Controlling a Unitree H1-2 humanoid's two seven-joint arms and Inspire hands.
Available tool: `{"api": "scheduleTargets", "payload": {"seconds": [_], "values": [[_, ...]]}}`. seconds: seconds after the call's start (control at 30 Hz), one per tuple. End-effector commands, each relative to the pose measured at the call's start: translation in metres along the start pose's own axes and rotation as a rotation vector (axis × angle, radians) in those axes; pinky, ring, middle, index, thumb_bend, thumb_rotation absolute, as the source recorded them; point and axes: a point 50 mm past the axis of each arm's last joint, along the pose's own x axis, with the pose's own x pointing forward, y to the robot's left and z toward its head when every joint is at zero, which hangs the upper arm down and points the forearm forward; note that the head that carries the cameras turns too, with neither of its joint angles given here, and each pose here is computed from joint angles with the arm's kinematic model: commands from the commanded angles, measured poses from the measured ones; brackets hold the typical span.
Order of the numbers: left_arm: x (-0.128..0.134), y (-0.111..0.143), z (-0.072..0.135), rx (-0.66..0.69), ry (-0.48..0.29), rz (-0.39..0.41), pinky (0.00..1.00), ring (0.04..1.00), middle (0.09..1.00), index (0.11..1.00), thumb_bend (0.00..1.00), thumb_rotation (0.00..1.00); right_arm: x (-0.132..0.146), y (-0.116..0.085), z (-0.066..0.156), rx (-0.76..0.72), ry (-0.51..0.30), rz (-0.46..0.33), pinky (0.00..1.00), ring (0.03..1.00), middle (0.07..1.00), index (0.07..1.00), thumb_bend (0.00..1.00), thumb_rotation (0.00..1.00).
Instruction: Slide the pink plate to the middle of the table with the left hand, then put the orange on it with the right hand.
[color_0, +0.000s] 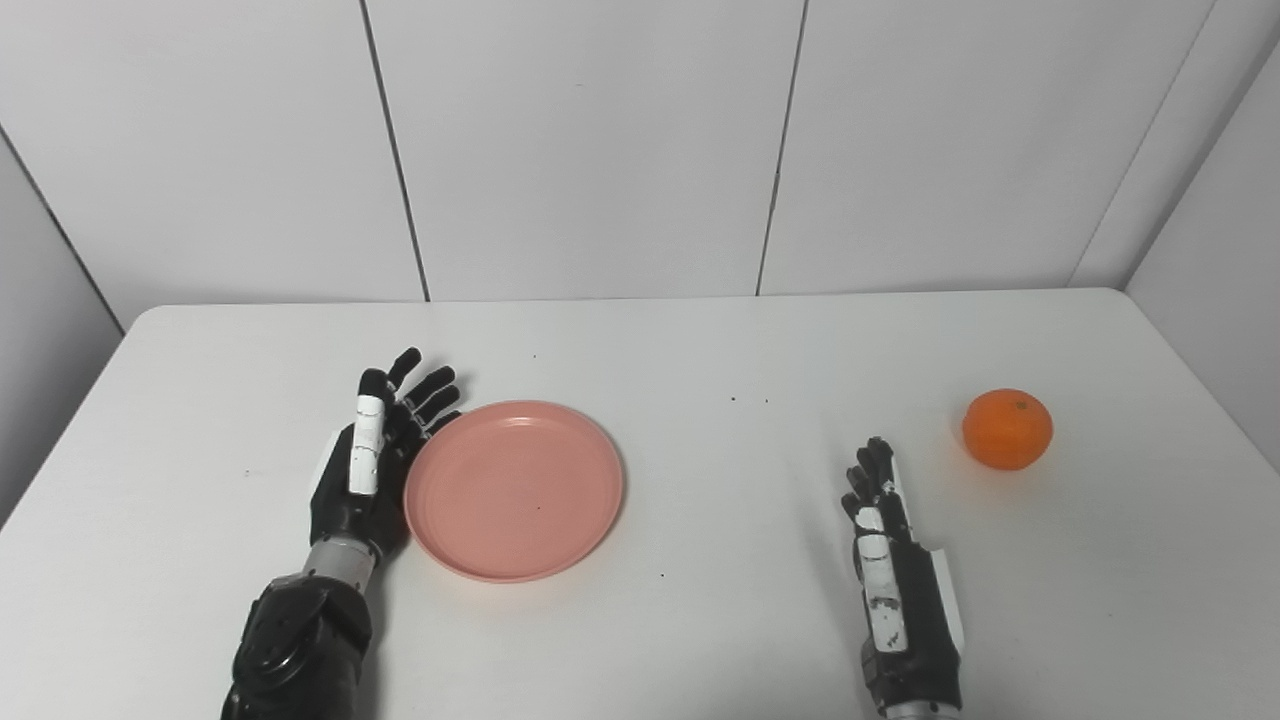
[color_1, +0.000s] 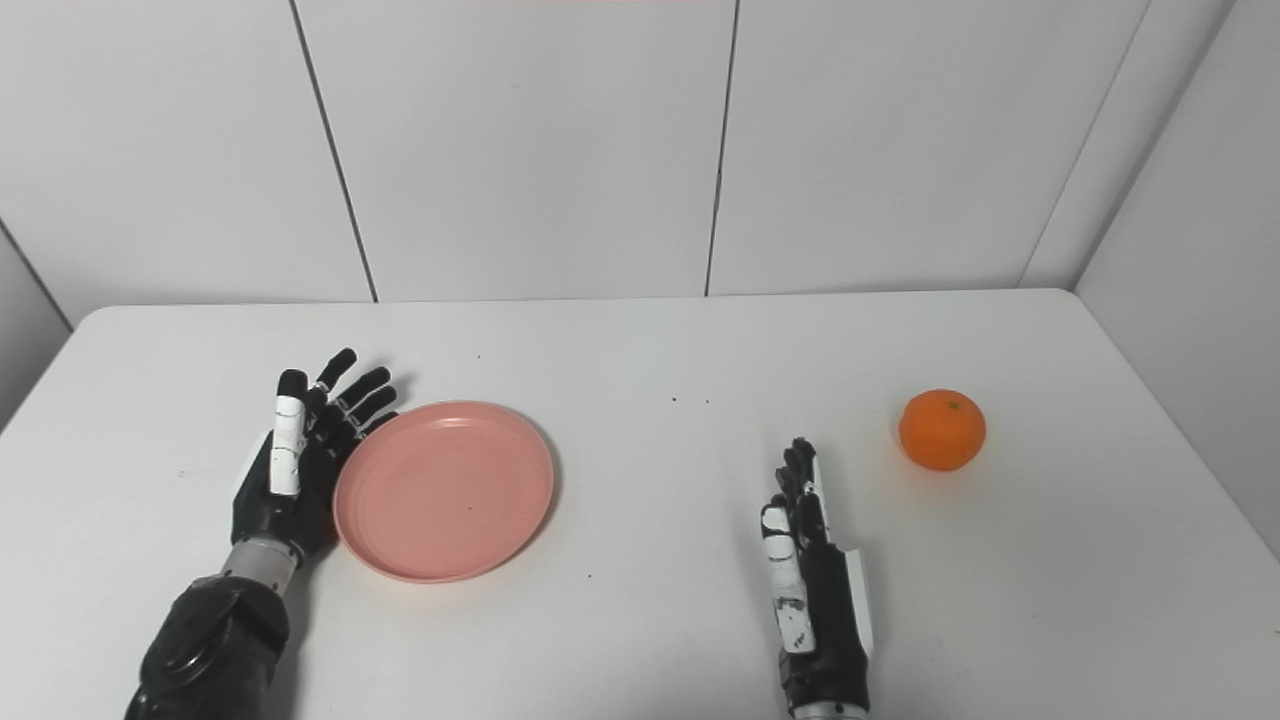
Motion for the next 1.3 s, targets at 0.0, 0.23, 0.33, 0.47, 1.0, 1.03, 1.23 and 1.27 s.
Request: {"api": "scheduleTargets", "payload": {"seconds": [0.0,0.23,0.33,0.47,1.0,1.03,1.23,1.27], "values": [[-0.003,-0.006,-0.012,-0.016,0.072,-0.008,0.83,0.858,0.821,0.899,0.91,0.85,-0.007,0.007,-0.008,0.007,-0.015,-0.017,1.0,1.0,1.0,1.0,0.78,0.97],[-0.007,-0.016,-0.019,-0.035,0.085,-0.015,0.85,0.862,0.823,0.898,0.92,0.83,-0.005,0.012,-0.008,0.01,-0.02,-0.018,1.0,1.0,1.0,1.0,0.76,0.94],[-0.009,-0.02,-0.022,-0.035,0.088,-0.016,0.83,0.859,0.825,0.902,0.92,0.84,-0.004,0.013,-0.008,0.006,-0.022,-0.015,1.0,1.0,1.0,1.0,0.75,0.94],[-0.012,-0.029,-0.026,-0.056,0.089,-0.007,0.81,0.852,0.824,0.899,0.91,0.83,-0.004,0.014,-0.008,0.005,-0.014,-0.005,1.0,1.0,1.0,1.0,0.75,0.93],[-0.013,-0.054,-0.029,-0.092,0.079,-0.015,0.86,0.865,0.854,0.921,0.88,0.85,-0.002,0.019,-0.008,0.022,-0.006,0.009,1.0,1.0,1.0,1.0,0.76,0.91],[-0.013,-0.056,-0.029,-0.094,0.076,-0.018,0.86,0.865,0.856,0.923,0.87,0.85,-0.002,0.019,-0.007,0.024,-0.01,0.008,1.0,1.0,1.0,1.0,0.76,0.9],[-0.012,-0.065,-0.028,-0.102,0.073,-0.024,0.83,0.849,0.849,0.901,0.88,0.82,-0.001,0.021,-0.007,0.026,-0.017,0.007,1.0,1.0,1.0,1.0,0.76,0.88],[-0.012,-0.067,-0.029,-0.102,0.073,-0.026,0.82,0.847,0.849,0.901,0.88,0.82,0.0,0.021,-0.007,0.029,-0.018,0.006,1.0,1.0,1.0,1.0,0.76,0.88]]}}
